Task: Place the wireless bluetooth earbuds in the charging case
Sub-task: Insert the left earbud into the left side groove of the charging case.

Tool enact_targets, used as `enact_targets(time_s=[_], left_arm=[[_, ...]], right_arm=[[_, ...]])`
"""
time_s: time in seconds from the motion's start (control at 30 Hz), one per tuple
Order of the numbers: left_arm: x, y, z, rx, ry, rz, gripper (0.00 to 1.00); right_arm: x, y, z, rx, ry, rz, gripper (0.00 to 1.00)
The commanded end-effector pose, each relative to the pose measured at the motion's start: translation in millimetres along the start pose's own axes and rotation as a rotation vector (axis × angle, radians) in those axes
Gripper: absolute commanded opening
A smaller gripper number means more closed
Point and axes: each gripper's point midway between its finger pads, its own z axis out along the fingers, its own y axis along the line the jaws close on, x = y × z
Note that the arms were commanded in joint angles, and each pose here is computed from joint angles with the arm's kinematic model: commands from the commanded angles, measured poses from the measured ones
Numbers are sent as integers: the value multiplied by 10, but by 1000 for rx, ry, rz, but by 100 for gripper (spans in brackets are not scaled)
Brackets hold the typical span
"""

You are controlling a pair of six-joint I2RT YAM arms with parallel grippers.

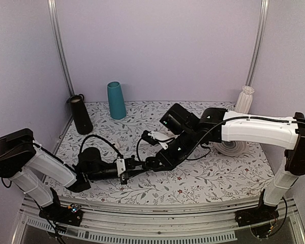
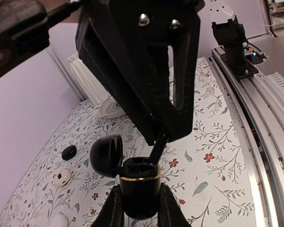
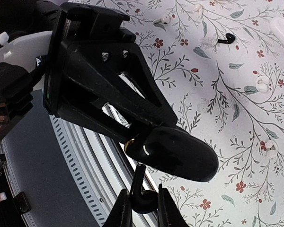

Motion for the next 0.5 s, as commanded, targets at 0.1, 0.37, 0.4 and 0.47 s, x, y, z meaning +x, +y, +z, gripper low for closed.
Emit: enact_targets(time_s=[0.1, 0.37, 0.4, 0.47], left_arm=[[-115, -50, 90, 21, -25, 35, 0], [-128, -75, 91, 29, -26, 44, 0], [-139, -78, 94, 30, -29, 45, 0], [-146, -81, 96, 33, -31, 45, 0]], right_arm=[[-106, 12, -16, -14, -11, -10, 7], [-100, -12, -10, -13, -6, 2, 7], [-99, -13, -4, -14, -4, 2, 7], [-97, -11, 4, -14, -3, 3, 7]])
